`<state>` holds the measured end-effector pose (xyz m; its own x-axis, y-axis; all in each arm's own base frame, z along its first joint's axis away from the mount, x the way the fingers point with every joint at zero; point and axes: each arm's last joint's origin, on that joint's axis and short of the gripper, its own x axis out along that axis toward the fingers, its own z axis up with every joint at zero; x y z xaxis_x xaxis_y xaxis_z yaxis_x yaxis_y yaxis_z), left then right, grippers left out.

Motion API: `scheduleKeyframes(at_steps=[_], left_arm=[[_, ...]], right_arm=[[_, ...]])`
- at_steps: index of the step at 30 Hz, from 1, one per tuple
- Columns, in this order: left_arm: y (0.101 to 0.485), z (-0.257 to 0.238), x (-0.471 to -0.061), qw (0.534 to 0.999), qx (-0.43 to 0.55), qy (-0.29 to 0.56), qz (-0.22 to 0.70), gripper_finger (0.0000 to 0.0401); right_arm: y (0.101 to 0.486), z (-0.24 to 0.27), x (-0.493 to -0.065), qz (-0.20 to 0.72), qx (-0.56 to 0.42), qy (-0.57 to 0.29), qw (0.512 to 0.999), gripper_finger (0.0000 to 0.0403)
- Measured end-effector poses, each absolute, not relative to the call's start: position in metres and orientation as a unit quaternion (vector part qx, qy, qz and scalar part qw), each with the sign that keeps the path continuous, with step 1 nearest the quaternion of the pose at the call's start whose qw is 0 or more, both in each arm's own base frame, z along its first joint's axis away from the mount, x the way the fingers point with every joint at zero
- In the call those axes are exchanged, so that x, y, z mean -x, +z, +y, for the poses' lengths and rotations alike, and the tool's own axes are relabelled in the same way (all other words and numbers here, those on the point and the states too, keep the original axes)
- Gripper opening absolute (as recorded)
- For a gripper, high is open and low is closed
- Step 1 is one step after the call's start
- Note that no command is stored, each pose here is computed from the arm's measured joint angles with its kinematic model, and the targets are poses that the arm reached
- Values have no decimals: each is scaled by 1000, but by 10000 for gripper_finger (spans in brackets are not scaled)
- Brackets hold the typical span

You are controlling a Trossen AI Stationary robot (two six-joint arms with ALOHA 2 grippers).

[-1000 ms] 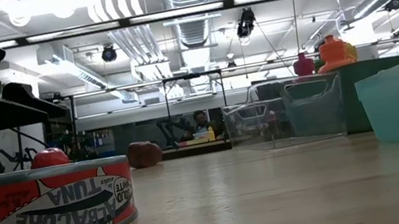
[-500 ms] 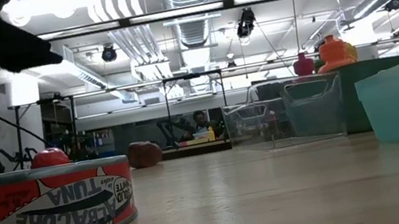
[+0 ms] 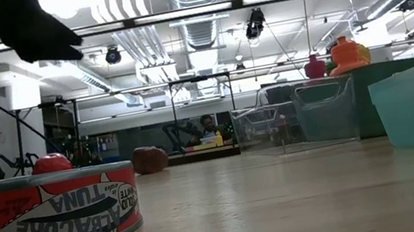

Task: Pick & Place Food Item
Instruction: Put the dark red apple into the green transparent bin

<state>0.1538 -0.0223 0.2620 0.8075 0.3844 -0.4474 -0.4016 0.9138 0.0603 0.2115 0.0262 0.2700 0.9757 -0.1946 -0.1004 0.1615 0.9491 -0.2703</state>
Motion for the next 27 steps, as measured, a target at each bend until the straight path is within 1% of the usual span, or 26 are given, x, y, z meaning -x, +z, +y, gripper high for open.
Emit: scheduleKeyframes(at_steps=[3, 10, 13, 16, 19, 22, 24, 27], left_arm=[[261, -17, -168, 939, 48, 237, 245, 343], [257, 0, -202, 915, 54, 269, 294, 343], [255, 13, -214, 901, 83, 298, 304, 343], [255, 32, -225, 886, 114, 326, 309, 343], [253, 55, -233, 879, 117, 314, 339, 343], [245, 81, -240, 867, 150, 308, 362, 343], [237, 97, -242, 852, 177, 327, 369, 343], [226, 117, -246, 842, 194, 342, 368, 343]], right_arm=[[270, 26, -212, 63, 131, -90, 985, 239], [270, 26, -212, 63, 131, -90, 985, 239], [270, 26, -212, 63, 132, -91, 985, 239], [270, 26, -211, 63, 131, -90, 985, 239], [270, 26, -211, 63, 131, -90, 985, 239], [270, 26, -211, 63, 131, -90, 985, 239], [270, 26, -211, 63, 131, -90, 985, 239], [270, 26, -211, 63, 131, -90, 985, 239]])
